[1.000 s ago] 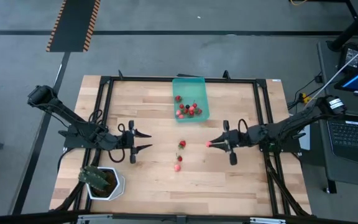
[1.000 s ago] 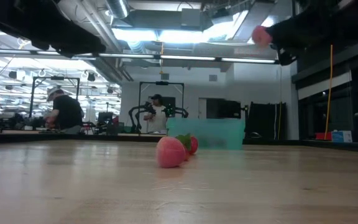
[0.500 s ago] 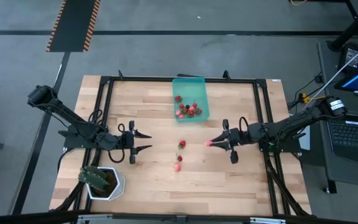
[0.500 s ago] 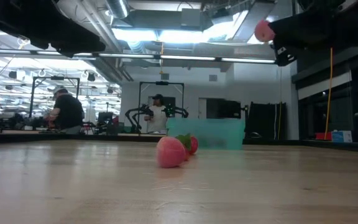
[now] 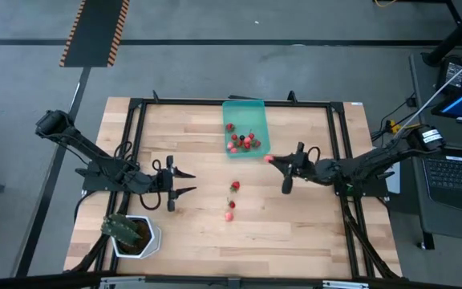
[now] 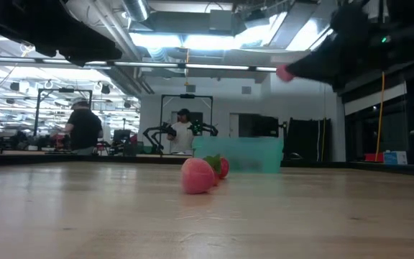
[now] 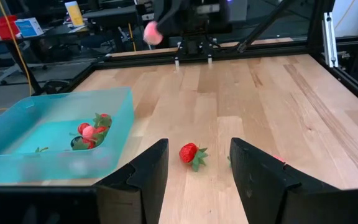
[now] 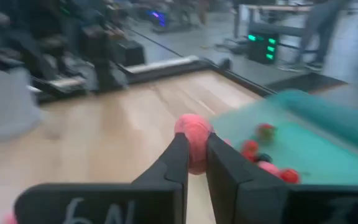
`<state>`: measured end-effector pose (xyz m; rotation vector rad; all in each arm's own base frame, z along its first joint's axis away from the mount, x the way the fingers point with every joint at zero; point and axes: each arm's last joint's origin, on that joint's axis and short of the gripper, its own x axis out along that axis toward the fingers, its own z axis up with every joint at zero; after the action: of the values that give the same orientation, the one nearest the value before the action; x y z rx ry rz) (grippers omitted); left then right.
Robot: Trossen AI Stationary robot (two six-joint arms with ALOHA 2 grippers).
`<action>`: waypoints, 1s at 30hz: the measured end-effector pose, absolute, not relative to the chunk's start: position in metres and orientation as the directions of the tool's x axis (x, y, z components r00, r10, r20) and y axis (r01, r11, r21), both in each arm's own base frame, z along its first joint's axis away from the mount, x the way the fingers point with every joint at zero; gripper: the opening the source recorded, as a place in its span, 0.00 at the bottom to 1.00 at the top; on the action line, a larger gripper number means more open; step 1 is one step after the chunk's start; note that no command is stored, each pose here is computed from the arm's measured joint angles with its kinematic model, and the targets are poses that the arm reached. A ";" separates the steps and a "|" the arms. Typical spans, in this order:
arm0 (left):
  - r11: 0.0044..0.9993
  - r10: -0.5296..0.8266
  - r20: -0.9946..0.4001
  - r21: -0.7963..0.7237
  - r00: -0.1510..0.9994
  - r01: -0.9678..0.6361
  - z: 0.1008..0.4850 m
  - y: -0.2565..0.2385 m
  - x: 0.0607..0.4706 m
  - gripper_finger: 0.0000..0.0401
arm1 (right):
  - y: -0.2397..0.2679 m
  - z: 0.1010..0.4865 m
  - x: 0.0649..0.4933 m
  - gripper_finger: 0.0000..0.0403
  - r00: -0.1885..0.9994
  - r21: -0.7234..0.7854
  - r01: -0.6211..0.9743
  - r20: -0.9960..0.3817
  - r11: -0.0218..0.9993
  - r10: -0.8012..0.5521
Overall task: Pick and placing Produce into tupperware
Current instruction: Put the pink peach into the blue bin
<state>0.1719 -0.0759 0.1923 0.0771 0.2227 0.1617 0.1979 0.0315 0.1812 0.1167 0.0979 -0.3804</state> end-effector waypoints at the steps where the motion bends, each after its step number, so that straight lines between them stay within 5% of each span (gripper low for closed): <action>1: 0.984 0.171 -0.214 0.094 0.962 -0.154 0.192 -0.075 0.172 0.41 | 0.030 0.179 0.201 0.09 0.914 0.084 0.398 -0.130 0.914 -0.385; 18: 0.975 0.215 -0.233 0.098 0.948 -0.197 0.190 -0.062 0.177 0.41 | -0.046 0.162 0.282 0.09 0.681 -0.061 0.681 -0.314 0.730 -0.662; 30: 0.977 0.210 -0.236 0.093 0.949 -0.193 0.190 -0.061 0.178 0.41 | -0.090 0.179 0.320 0.09 0.626 -0.065 0.648 -0.522 0.759 -0.580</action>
<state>0.1783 -0.0607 0.1903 0.0694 0.2476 0.2053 0.3197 -0.0900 0.1789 0.1336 0.5500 -0.7064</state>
